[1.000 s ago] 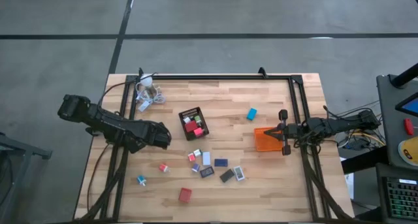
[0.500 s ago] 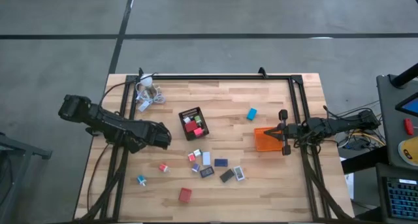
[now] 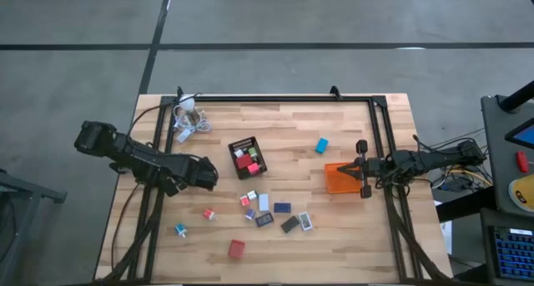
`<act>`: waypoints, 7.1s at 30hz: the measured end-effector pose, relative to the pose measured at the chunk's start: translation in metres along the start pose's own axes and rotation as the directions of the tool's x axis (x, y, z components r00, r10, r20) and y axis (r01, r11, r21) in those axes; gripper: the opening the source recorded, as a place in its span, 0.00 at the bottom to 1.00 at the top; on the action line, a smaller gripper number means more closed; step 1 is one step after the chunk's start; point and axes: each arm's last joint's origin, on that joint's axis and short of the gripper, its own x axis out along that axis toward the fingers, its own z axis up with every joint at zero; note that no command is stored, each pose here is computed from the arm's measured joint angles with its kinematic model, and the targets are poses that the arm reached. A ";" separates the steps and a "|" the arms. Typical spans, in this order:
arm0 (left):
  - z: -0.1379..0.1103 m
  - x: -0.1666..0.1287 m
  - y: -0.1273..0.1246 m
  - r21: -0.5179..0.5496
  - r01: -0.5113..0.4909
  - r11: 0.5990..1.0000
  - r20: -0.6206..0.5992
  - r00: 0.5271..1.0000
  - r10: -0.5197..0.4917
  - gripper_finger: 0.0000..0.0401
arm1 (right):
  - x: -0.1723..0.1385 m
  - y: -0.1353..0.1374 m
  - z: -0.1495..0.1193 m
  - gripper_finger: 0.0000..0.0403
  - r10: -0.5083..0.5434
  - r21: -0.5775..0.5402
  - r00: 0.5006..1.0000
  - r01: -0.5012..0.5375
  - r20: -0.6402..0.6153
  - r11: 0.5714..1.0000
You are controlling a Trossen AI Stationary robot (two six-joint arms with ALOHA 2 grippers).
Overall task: Pick & Place Office items
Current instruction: Put the green charger adapter in the black bin, then put the left pink charger adapter in the black bin
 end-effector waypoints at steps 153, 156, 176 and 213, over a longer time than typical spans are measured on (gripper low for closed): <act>-0.087 -0.132 -0.001 0.793 0.323 -0.516 -0.566 0.703 -0.430 0.59 | 0.000 0.000 0.000 0.02 0.001 0.000 1.000 -0.001 0.000 1.000; -0.092 -0.131 0.018 0.730 0.338 -0.593 -0.602 0.730 -0.324 0.59 | 0.000 0.000 0.000 0.02 0.001 0.000 1.000 -0.001 0.000 1.000; -0.091 -0.077 0.061 0.795 0.359 -0.489 -0.507 0.836 -0.211 0.59 | 0.000 0.000 0.000 0.02 0.000 0.000 1.000 0.000 0.000 1.000; -0.094 -0.068 0.061 0.721 0.355 -0.596 -0.561 0.804 -0.199 0.59 | 0.000 0.000 0.000 0.02 0.000 0.000 1.000 0.000 0.000 1.000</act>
